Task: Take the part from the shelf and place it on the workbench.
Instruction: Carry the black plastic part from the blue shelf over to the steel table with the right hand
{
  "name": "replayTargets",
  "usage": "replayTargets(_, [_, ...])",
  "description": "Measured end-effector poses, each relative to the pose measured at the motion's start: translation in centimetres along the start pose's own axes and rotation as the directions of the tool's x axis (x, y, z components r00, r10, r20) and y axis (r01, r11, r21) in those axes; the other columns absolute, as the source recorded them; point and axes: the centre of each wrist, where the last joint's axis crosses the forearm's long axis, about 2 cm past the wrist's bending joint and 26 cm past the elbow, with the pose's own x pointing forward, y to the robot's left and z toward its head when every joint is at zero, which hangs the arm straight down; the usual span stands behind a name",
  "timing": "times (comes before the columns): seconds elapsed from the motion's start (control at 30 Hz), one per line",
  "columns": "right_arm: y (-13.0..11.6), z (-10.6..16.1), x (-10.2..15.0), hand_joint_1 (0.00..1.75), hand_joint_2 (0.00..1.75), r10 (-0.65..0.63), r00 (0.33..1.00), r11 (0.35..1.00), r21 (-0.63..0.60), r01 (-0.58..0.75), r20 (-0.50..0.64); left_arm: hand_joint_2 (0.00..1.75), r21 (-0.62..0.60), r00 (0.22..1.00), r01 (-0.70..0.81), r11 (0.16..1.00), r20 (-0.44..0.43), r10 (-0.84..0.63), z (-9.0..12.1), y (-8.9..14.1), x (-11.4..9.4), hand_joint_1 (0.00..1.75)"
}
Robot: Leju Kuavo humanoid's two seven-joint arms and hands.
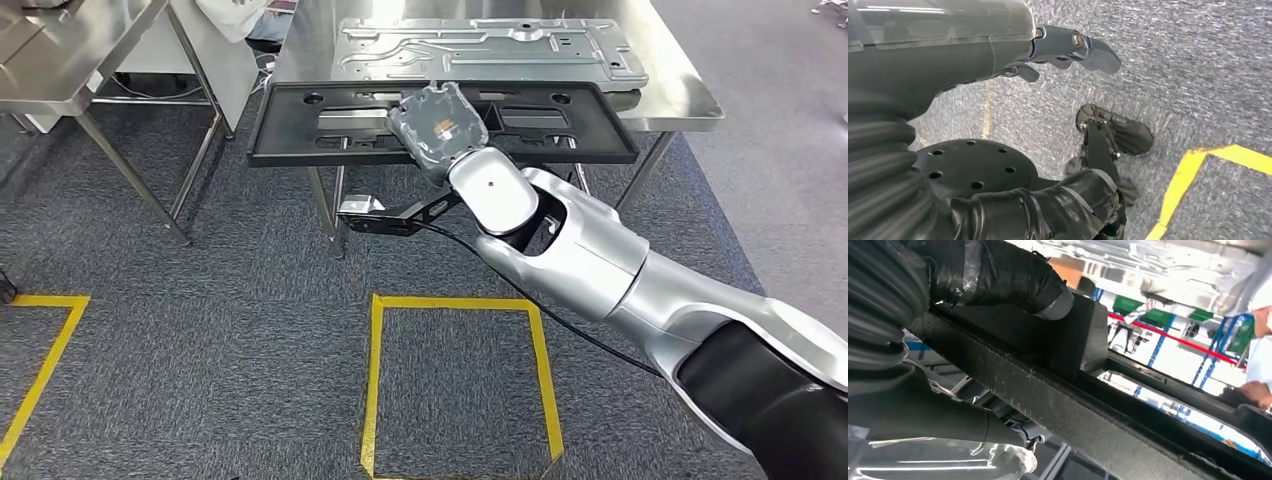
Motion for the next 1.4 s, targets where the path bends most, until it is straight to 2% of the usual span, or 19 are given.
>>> replayTargets(0.33, [-0.8, -0.7, 0.8, 1.75, 1.75, -0.006, 1.0, 1.0, -0.011, 0.006, 0.017, 1.75, -0.003, 1.0, -0.007, 1.0, -0.008, 0.007, 0.0, 0.0, 0.0, 0.0])
replayTargets(1.4, [1.0, -0.6, 1.4, 1.75, 1.75, -0.018, 1.0, 0.999, 0.041, 0.018, 0.016, 1.75, 0.011, 1.0, -0.011, 1.0, -0.002, 0.011, -0.1, 0.3, -0.1, 0.0])
